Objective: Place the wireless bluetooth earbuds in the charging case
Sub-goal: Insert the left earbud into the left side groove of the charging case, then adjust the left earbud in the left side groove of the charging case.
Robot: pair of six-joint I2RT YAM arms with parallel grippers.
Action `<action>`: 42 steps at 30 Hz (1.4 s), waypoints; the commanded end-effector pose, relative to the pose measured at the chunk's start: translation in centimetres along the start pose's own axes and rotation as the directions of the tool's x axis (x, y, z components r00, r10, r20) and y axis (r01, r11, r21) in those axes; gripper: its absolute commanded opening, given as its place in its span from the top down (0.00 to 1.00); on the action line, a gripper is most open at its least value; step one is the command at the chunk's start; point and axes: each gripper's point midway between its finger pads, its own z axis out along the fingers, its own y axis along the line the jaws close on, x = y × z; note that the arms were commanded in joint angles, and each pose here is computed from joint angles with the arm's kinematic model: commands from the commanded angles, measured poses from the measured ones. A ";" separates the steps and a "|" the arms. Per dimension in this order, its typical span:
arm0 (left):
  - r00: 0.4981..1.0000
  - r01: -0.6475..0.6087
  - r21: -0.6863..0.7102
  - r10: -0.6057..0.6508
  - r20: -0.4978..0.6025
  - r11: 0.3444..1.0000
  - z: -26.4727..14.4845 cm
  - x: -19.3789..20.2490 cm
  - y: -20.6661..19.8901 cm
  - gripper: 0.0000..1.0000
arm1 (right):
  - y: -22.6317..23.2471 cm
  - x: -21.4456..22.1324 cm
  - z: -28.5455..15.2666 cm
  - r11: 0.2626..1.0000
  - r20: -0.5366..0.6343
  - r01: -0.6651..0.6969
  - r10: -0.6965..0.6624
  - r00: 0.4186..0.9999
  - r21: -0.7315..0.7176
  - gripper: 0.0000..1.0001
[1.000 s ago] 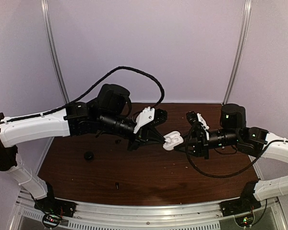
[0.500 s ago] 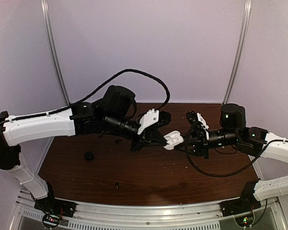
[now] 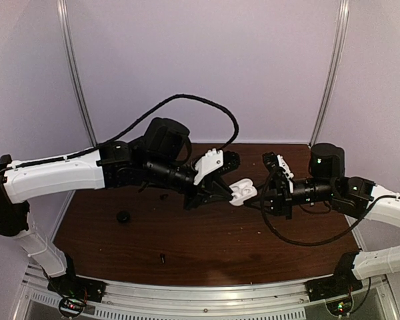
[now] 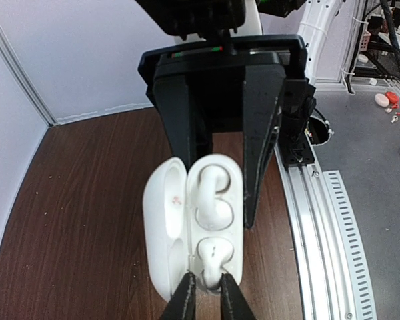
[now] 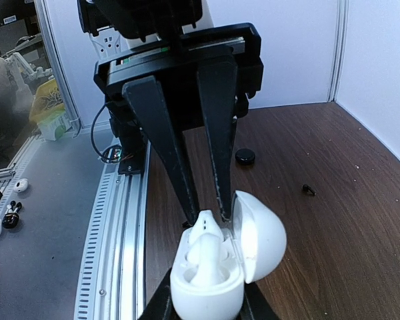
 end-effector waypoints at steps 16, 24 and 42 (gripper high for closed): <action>0.994 -0.047 -0.053 0.052 0.100 0.997 -2.4 -2.7 0.5 0.74 | 0.6 -2.2 -0.5 0.998 0.076 0.059 -0.059 0.995 -0.006 1.00; 0.986 0.013 -0.186 0.018 0.165 0.982 -5.6 -2.9 2.9 0.69 | 0.4 -2.2 -0.3 0.999 0.072 0.050 -0.049 0.996 -0.005 1.00; 0.983 0.018 -0.031 -0.012 0.182 0.999 -3.4 -3.1 1.3 0.57 | 0.5 -2.5 -0.1 0.999 0.071 0.034 -0.032 0.997 -0.026 1.00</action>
